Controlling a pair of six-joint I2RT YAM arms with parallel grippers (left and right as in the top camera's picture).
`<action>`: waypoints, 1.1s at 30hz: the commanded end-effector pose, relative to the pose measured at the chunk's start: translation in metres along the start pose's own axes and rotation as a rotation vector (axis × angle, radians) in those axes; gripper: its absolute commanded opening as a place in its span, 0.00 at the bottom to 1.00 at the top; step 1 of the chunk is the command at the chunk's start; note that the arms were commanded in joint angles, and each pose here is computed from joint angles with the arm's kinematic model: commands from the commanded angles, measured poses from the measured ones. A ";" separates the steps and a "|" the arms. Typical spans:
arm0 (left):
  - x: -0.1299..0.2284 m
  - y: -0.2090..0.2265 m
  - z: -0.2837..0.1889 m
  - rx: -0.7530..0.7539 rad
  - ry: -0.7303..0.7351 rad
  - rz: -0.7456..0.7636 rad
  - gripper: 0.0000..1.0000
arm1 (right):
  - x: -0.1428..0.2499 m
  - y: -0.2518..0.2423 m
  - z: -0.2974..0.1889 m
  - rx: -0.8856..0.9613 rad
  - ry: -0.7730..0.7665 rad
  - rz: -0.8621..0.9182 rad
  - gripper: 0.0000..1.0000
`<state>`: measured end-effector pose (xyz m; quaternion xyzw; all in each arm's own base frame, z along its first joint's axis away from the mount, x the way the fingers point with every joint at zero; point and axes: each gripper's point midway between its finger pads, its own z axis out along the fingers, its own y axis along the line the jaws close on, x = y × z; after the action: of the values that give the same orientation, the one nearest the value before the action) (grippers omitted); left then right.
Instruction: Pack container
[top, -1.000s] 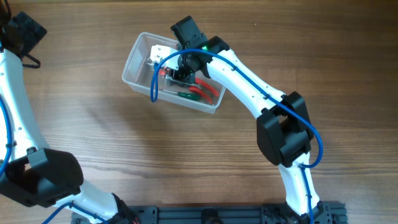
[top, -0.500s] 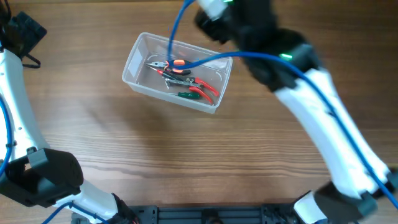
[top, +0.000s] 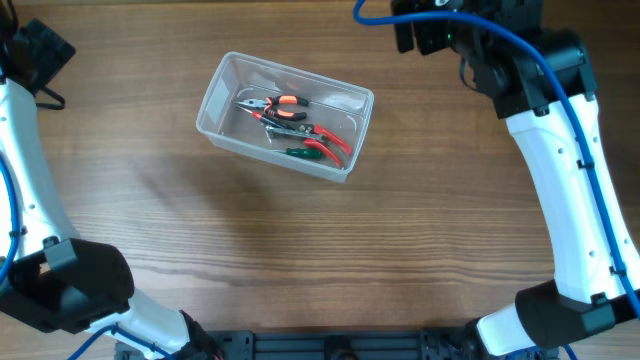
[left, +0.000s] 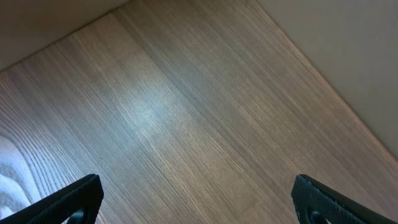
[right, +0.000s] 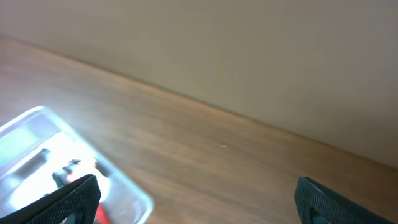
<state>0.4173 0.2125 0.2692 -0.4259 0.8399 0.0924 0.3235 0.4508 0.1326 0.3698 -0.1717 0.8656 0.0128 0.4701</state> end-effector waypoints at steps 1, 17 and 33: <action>-0.004 0.003 0.001 -0.013 -0.011 0.003 1.00 | 0.010 0.026 0.005 -0.138 0.043 0.108 1.00; -0.004 0.003 0.001 -0.013 -0.011 0.003 1.00 | -0.025 -0.058 -0.151 0.112 -0.247 0.175 1.00; -0.004 0.003 0.001 -0.012 -0.011 0.003 1.00 | 0.057 -0.052 -0.294 0.208 -0.423 0.168 1.00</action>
<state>0.4173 0.2125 0.2692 -0.4259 0.8399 0.0924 0.3235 0.2102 0.0232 0.5085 -0.0605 0.7529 0.0126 0.6552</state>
